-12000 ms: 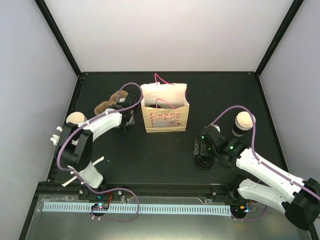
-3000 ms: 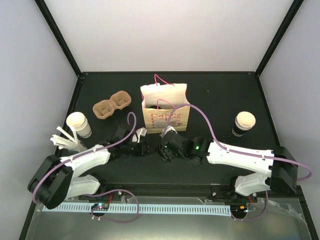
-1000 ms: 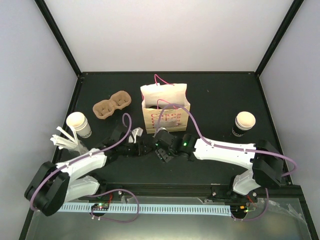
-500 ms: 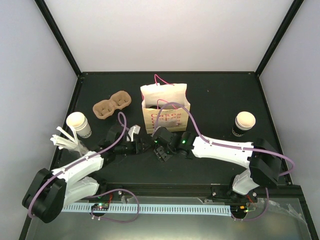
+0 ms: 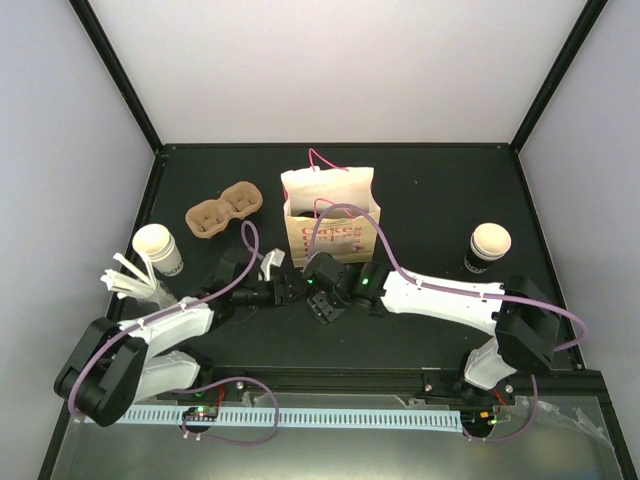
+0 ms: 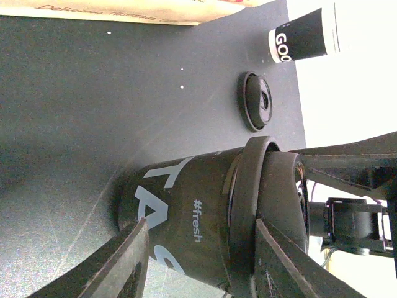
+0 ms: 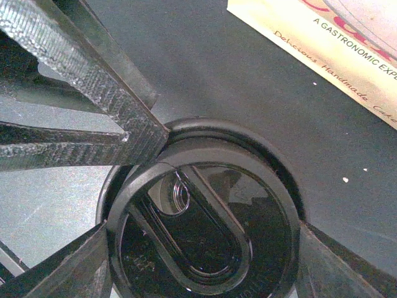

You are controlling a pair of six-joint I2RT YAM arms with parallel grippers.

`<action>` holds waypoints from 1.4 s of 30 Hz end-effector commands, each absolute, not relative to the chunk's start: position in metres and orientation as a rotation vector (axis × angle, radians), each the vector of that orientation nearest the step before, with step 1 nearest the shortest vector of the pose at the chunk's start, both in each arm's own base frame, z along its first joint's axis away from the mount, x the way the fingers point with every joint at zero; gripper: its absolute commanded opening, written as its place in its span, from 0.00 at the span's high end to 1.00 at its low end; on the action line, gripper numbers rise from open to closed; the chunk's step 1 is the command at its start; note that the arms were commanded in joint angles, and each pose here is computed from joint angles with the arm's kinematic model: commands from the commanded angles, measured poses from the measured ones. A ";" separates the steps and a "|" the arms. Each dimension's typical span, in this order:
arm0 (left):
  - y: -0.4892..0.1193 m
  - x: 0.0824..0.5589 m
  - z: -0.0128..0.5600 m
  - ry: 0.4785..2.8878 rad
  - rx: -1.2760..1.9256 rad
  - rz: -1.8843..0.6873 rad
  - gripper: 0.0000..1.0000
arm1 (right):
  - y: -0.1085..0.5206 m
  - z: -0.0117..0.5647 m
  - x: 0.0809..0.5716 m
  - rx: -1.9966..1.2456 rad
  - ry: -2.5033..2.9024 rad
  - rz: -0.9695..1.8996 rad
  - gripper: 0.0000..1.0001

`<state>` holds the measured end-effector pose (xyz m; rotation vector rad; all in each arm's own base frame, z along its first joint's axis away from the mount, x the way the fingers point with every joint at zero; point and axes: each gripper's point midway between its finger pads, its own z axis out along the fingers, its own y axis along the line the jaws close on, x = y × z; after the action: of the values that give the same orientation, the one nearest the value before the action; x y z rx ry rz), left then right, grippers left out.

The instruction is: Pack the takeout coffee

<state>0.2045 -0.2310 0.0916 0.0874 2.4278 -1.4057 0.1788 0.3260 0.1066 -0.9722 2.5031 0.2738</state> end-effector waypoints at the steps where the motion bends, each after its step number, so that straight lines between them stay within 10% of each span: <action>1: -0.231 0.199 0.076 2.514 0.087 -1.369 0.53 | 0.303 0.051 0.141 -1.150 2.702 0.199 0.28; 26: -0.208 0.160 0.008 2.812 -0.150 -1.275 0.63 | 0.278 0.008 0.098 -1.345 2.857 0.200 0.29; 42: -0.241 0.197 0.082 2.510 0.067 -1.491 0.44 | 0.287 0.019 0.106 -1.347 2.734 0.194 0.30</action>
<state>0.2007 -0.2282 0.0819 -0.0038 2.4987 -1.4312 0.1757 0.3265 0.0988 -1.0734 2.4326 0.2566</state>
